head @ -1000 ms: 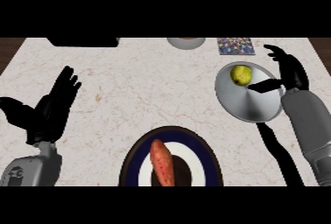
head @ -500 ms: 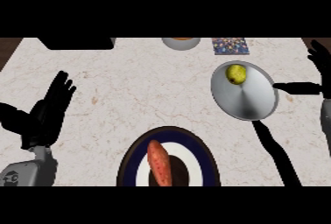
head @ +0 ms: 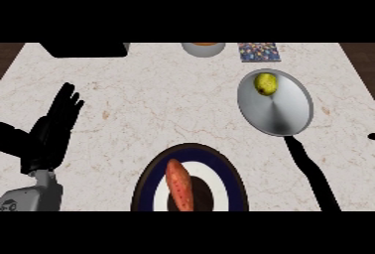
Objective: Pick the pear from the plate and place it in the pan
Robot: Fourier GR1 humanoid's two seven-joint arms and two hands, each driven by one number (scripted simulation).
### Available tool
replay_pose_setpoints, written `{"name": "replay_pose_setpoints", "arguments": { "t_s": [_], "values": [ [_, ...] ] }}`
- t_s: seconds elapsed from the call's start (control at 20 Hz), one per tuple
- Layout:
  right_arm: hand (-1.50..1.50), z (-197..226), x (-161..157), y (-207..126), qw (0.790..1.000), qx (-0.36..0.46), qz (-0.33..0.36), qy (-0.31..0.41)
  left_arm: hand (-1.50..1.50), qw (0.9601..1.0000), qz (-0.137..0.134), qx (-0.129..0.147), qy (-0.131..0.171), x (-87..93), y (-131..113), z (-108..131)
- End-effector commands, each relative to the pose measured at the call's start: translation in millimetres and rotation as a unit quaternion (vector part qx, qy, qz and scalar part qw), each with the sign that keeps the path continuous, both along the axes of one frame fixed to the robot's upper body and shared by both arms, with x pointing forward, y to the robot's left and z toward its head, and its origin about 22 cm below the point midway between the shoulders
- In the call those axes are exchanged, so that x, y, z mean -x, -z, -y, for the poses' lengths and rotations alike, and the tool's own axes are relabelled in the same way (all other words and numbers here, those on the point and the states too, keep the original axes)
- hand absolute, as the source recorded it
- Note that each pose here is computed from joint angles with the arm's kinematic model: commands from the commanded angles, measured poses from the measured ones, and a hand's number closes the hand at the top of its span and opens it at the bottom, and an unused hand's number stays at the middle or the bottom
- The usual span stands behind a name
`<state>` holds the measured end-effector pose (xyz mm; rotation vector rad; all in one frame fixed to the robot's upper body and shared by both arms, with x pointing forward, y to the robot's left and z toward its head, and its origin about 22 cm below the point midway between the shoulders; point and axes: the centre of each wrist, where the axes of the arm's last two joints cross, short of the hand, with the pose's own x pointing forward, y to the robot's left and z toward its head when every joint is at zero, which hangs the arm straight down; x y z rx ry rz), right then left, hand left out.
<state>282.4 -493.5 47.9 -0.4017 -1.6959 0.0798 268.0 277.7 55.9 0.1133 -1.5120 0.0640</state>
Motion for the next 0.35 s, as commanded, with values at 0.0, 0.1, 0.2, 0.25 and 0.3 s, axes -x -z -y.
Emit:
{"name": "replay_pose_setpoints", "arguments": {
  "t_s": [0.0, 0.1, 0.2, 0.25, 0.3],
  "values": [
    [-1.50, 22, 39, -10, 1.000, 0.002, 0.006, -0.012, 0.00, 0.9999, -0.005, -0.001, 0.012, -9.5, -7, 10],
    [-1.50, 31, 55, -7, 1.000, 0.002, 0.005, -0.011, 0.00, 0.9999, 0.005, 0.001, 0.008, -16.3, -7, -5],
    [-1.50, 8, 59, 6, 1.000, 0.003, 0.014, 0.000, 0.00, 1.0000, 0.002, -0.006, 0.008, -20.1, -4, -7],
    [-1.50, 17, 62, 1, 1.000, 0.005, 0.013, 0.010, 0.00, 0.9999, 0.003, -0.007, 0.012, -3.5, -1, 6],
    [-1.50, 13, 52, 3, 1.000, 0.017, 0.008, 0.007, 0.00, 0.9999, 0.006, -0.010, 0.004, 0.9, -3, 13]
  ]
}}
